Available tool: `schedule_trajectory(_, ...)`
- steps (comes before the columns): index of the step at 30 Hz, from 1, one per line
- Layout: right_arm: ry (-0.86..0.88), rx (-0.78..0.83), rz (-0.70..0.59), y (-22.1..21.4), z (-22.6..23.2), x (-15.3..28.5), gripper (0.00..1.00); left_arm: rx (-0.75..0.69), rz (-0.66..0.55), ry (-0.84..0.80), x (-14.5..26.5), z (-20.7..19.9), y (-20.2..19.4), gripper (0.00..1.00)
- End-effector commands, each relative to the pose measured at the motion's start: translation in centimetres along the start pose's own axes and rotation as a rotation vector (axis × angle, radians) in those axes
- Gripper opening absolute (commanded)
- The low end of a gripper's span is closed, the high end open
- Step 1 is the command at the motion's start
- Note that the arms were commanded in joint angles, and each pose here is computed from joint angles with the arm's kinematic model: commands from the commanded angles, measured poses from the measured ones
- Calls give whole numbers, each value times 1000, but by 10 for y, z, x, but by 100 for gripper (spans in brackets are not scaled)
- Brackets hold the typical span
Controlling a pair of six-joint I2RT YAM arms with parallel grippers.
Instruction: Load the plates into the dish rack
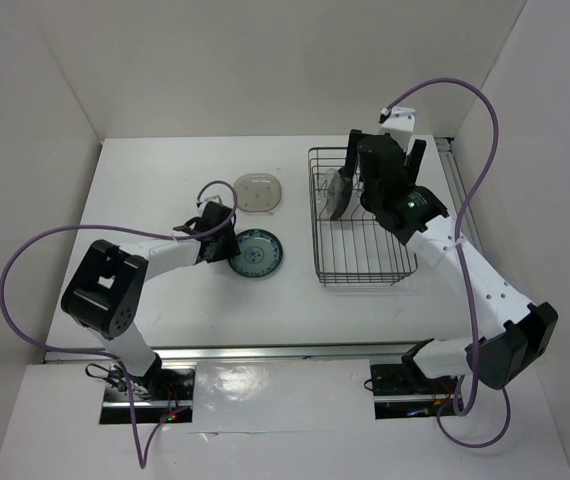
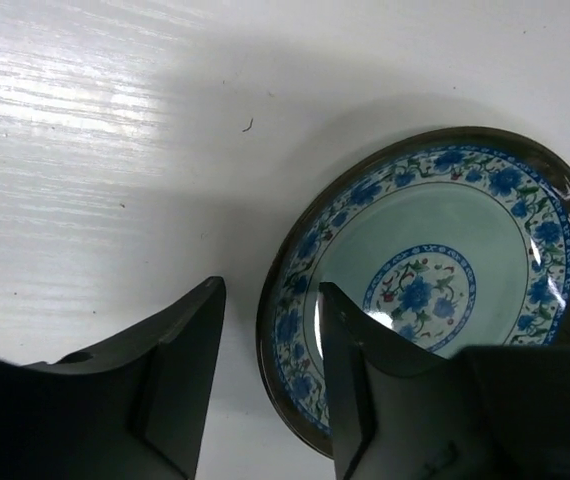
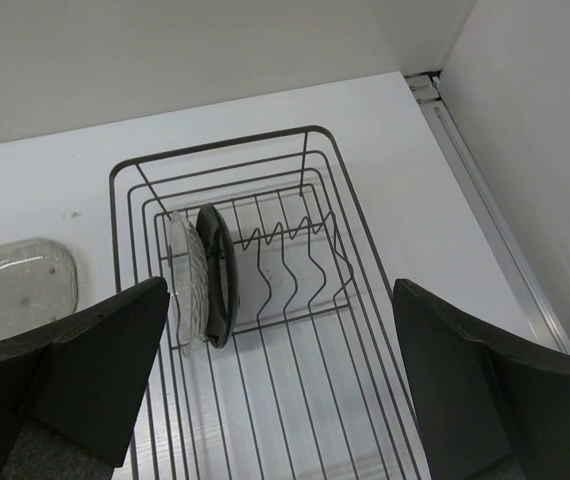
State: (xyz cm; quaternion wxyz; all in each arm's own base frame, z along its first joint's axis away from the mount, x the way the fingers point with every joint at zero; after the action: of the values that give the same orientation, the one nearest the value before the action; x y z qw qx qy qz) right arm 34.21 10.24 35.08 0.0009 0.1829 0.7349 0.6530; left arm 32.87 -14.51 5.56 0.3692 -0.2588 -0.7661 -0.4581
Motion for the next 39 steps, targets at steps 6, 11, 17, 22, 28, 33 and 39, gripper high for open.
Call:
schedule_trajectory(6,27,-87,-77,21,-9,17,100,16,20,20,-13,3,-6,42)
schedule_trajectory(11,37,-93,-83,22,-8,17,100,17,26,11,-14,4,-10,25)
schedule_trajectory(17,101,-86,-86,16,2,16,100,29,-10,32,-8,4,-1,0)
schedule_trajectory(22,271,-88,-106,16,17,16,100,53,-98,32,18,12,10,0)
schedule_trajectory(28,310,-114,-106,18,15,15,100,77,-219,-36,54,14,26,0)
schedule_trajectory(33,708,-57,-128,14,59,27,100,52,-332,-221,103,1,44,0)
schedule_trajectory(39,1029,30,-140,-9,103,44,100,3,-373,-448,141,-19,35,0)
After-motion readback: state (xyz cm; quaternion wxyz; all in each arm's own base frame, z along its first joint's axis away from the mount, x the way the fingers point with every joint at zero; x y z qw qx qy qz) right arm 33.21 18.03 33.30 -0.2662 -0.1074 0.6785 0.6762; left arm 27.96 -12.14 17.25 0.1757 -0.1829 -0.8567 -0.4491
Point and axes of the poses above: each gripper's point midway between its finger pads, its own x axis back along the fingers, its own z axis along the line the jaws close on, y = z × x, the point moved 4 cm from there along x, back along the fingers, and after that the axes turned 8 degrees about x, right-handed, at the moved point
